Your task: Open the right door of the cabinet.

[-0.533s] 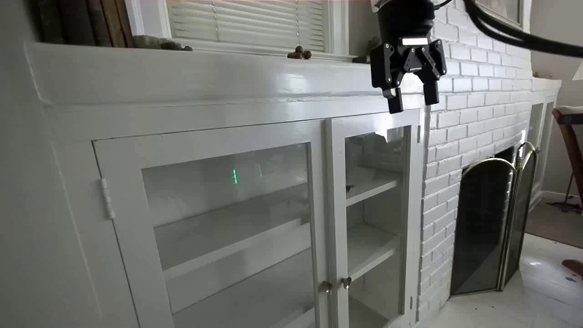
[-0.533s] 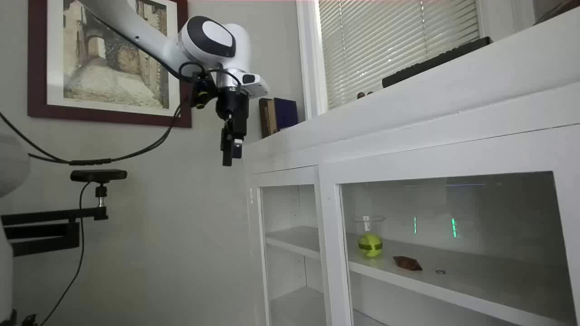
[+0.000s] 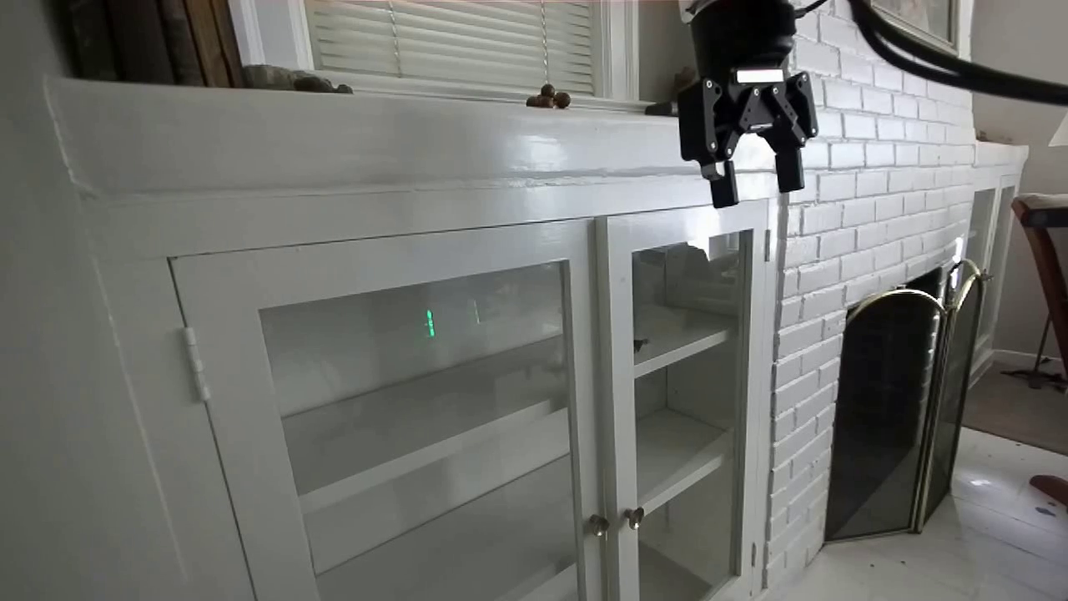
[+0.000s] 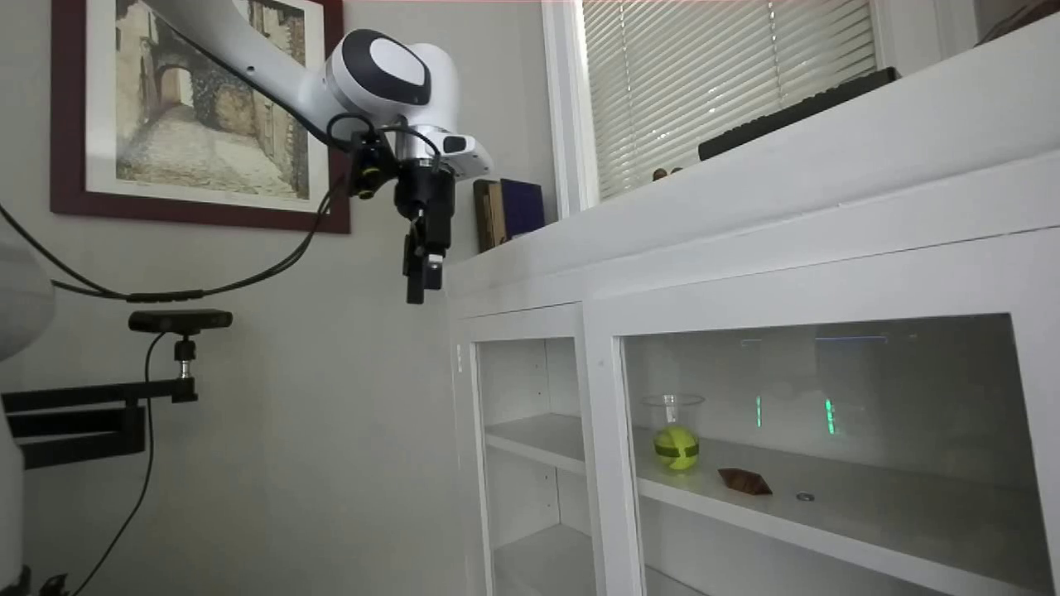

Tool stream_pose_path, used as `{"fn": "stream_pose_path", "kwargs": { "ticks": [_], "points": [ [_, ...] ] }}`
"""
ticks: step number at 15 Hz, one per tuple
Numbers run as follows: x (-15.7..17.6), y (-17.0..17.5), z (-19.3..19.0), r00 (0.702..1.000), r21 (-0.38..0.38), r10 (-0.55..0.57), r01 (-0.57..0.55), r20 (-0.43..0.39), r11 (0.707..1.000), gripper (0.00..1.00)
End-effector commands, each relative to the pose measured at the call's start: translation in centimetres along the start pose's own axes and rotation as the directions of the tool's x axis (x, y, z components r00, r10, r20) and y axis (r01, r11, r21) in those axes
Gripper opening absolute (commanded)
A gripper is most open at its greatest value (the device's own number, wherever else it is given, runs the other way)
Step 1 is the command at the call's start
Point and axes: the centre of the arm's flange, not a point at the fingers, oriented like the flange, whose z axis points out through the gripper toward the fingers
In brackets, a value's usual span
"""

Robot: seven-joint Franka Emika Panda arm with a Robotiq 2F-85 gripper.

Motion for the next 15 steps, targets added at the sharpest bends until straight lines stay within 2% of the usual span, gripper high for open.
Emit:
{"fn": "stream_pose_path", "kwargs": {
  "ticks": [1, 4, 6, 8, 11, 15],
  "points": [
    [0.0, 0.0, 0.0, 1.000, 0.000, 0.000, 0.000, 0.000, 1.000, 1.00],
    [1.8, -1.4, 0.4, 0.995, -0.021, 0.056, -0.058, -0.084, 0.998, 1.00],
    [3.1, -2.6, 0.7, 0.983, -0.021, 0.090, -0.095, -0.162, 0.995, 1.00],
    [4.2, -3.5, 1.1, 0.964, -0.058, 0.104, -0.122, -0.245, 0.991, 1.00],
    [5.5, -4.5, 1.6, 0.917, -0.138, 0.116, -0.181, -0.383, 0.974, 1.00],
    [6.9, -5.5, 2.5, 0.833, -0.092, 0.203, -0.290, -0.515, 0.953, 1.00]
  ]
}}
